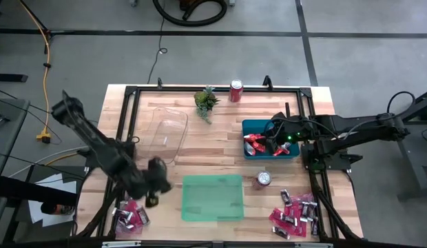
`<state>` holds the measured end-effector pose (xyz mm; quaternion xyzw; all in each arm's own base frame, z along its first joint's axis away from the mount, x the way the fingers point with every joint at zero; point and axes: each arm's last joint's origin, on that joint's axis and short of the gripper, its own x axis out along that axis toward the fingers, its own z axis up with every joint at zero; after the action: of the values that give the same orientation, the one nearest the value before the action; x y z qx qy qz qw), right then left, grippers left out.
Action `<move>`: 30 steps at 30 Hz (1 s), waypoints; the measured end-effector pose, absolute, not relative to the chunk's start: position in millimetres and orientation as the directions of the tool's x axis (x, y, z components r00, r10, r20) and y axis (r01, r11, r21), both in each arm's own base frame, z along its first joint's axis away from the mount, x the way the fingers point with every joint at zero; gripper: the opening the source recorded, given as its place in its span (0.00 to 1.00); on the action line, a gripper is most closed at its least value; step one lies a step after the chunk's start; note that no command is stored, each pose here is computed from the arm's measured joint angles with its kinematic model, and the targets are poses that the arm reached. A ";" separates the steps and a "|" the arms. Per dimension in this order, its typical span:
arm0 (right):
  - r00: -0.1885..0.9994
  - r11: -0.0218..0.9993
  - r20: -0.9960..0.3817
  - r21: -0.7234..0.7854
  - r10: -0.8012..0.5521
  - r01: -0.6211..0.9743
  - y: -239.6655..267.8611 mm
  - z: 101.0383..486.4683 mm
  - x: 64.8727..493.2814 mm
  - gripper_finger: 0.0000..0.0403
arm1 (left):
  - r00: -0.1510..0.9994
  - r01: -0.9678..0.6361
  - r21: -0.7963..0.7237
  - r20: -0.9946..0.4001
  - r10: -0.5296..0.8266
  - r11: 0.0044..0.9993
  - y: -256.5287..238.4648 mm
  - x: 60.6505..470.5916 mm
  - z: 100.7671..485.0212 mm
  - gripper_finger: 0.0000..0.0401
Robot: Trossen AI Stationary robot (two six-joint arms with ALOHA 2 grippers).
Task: Sort candy
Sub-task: Put the brown chocolate bar into the transparent bin
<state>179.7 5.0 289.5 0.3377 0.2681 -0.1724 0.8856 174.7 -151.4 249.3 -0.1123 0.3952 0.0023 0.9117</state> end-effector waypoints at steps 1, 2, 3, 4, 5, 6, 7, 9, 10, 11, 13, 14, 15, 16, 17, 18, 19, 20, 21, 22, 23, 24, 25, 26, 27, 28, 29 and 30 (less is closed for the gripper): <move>0.797 0.712 -0.591 0.506 -0.124 0.486 5.1 289.5 179.7 0.62 | 0.752 -0.139 -0.216 -0.658 -0.039 0.966 -142.5 176.3 260.1 0.01; 0.797 0.712 -0.591 0.506 -0.124 0.487 5.1 289.5 179.7 0.62 | 0.806 -0.181 -0.226 -0.591 0.013 0.957 -133.5 177.9 270.5 0.01; 0.797 0.711 -0.591 0.507 -0.124 0.487 5.0 289.5 179.7 0.62 | 0.840 -0.221 -0.213 -0.538 0.074 0.952 -124.6 179.0 278.3 0.00; 0.797 0.710 -0.591 0.508 -0.124 0.488 5.0 289.5 179.7 0.62 | 0.862 -0.262 -0.190 -0.488 0.140 0.946 -114.3 180.0 285.9 0.00; 0.797 0.710 -0.591 0.508 -0.124 0.488 5.0 289.5 179.7 0.62 | 0.871 -0.300 -0.163 -0.448 0.201 0.940 -104.9 181.2 291.6 0.00; 0.797 0.710 -0.591 0.508 -0.125 0.488 5.0 289.5 179.7 0.62 | 0.870 -0.337 -0.133 -0.421 0.255 0.932 -95.5 182.0 296.0 0.00; 0.797 0.709 -0.591 0.509 -0.125 0.488 5.0 289.5 179.8 0.62 | 0.863 -0.373 -0.106 -0.404 0.303 0.922 -85.9 181.8 299.5 0.00; 0.797 0.708 -0.591 0.510 -0.125 0.489 5.0 289.5 179.7 0.62 | 0.843 -0.439 -0.073 -0.378 0.382 0.896 -67.7 182.2 305.5 0.00; 0.797 0.708 -0.591 0.510 -0.125 0.489 5.0 289.5 179.8 0.62 | 0.829 -0.470 -0.058 -0.370 0.419 0.881 -58.2 182.0 307.9 0.00; 0.797 0.707 -0.591 0.510 -0.125 0.490 5.0 289.5 179.7 0.62 | 0.817 -0.495 -0.046 -0.363 0.448 0.867 -50.0 181.3 310.2 0.00; 0.797 0.707 -0.591 0.509 -0.127 0.490 5.0 289.5 179.7 0.62 | 0.792 -0.536 -0.026 -0.360 0.492 0.844 -34.6 180.6 313.1 0.00; 0.797 0.707 -0.591 0.510 -0.127 0.490 5.0 289.5 179.8 0.62 | 0.779 -0.550 -0.016 -0.370 0.506 0.835 -27.4 180.2 313.1 0.00; 0.797 0.707 -0.591 0.510 -0.127 0.491 5.0 289.5 179.8 0.62 | 0.767 -0.559 -0.007 -0.383 0.514 0.829 -21.2 180.1 311.9 0.00; 0.797 0.707 -0.591 0.510 -0.127 0.491 4.9 289.5 179.8 0.62 | 0.757 -0.564 -0.004 -0.401 0.516 0.826 -15.1 180.8 309.0 0.00; 0.797 0.707 -0.591 0.510 -0.127 0.491 4.9 289.5 179.8 0.62 | 0.745 -0.568 0.000 -0.426 0.514 0.823 -9.1 181.4 304.4 0.00; 0.797 0.707 -0.591 0.510 -0.127 0.491 4.9 289.5 179.8 0.62 | 0.732 -0.565 0.006 -0.457 0.505 0.825 -3.9 181.7 298.1 0.00; 0.797 0.707 -0.591 0.510 -0.127 0.491 4.9 289.5 179.8 0.62 | 0.724 -0.560 0.002 -0.485 0.490 0.829 0.5 181.9 290.8 0.00; 0.797 0.707 -0.591 0.510 -0.127 0.491 4.9 289.5 179.8 0.62 | 0.718 -0.554 -0.009 -0.510 0.473 0.832 4.3 182.1 283.3 0.00; 0.797 0.707 -0.591 0.510 -0.127 0.491 4.9 289.5 179.8 0.62 | 0.713 -0.553 -0.026 -0.533 0.456 0.833 7.7 182.1 275.4 0.00; 0.797 0.706 -0.591 0.510 -0.127 0.491 4.9 289.5 179.8 0.62 | 0.705 -0.549 -0.039 -0.559 0.437 0.835 10.2 181.5 266.7 0.00; 0.797 0.706 -0.591 0.511 -0.127 0.491 4.9 289.5 179.8 0.62 | 0.697 -0.546 -0.055 -0.584 0.416 0.836 11.6 180.6 257.5 0.00; 0.797 0.705 -0.591 0.511 -0.127 0.491 4.9 289.5 179.8 0.62 | 0.691 -0.540 -0.069 -0.605 0.395 0.839 12.3 179.8 248.7 0.00; 0.797 0.705 -0.591 0.511 -0.126 0.491 4.9 289.5 179.8 0.62 | 0.690 -0.533 -0.084 -0.619 0.375 0.842 12.2 179.0 241.6 0.00; 0.797 0.705 -0.591 0.511 -0.126 0.491 4.9 289.5 179.8 0.62 | 0.691 -0.526 -0.095 -0.628 0.359 0.845 11.7 177.5 235.9 0.00; 0.797 0.705 -0.591 0.512 -0.126 0.491 4.9 289.5 179.8 0.62 | 0.687 -0.522 -0.101 -0.639 0.347 0.847 11.0 175.3 230.8 0.00; 0.797 0.705 -0.591 0.512 -0.126 0.491 4.9 289.5 179.8 0.62 | 0.682 -0.524 -0.105 -0.647 0.342 0.845 10.3 173.6 226.0 0.00; 0.797 0.705 -0.591 0.512 -0.126 0.491 4.9 289.5 179.8 0.62 | 0.673 -0.531 -0.109 -0.657 0.340 0.840 9.9 172.0 220.7 0.00; 0.797 0.704 -0.591 0.513 -0.126 0.492 4.9 289.5 179.8 0.62 | 0.659 -0.541 -0.109 -0.671 0.340 0.834 9.4 169.9 214.9 0.00</move>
<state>179.8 4.9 289.5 0.3427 0.2665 -0.1748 0.8837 169.9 9.4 214.9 -0.1515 0.3319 0.2453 0.8982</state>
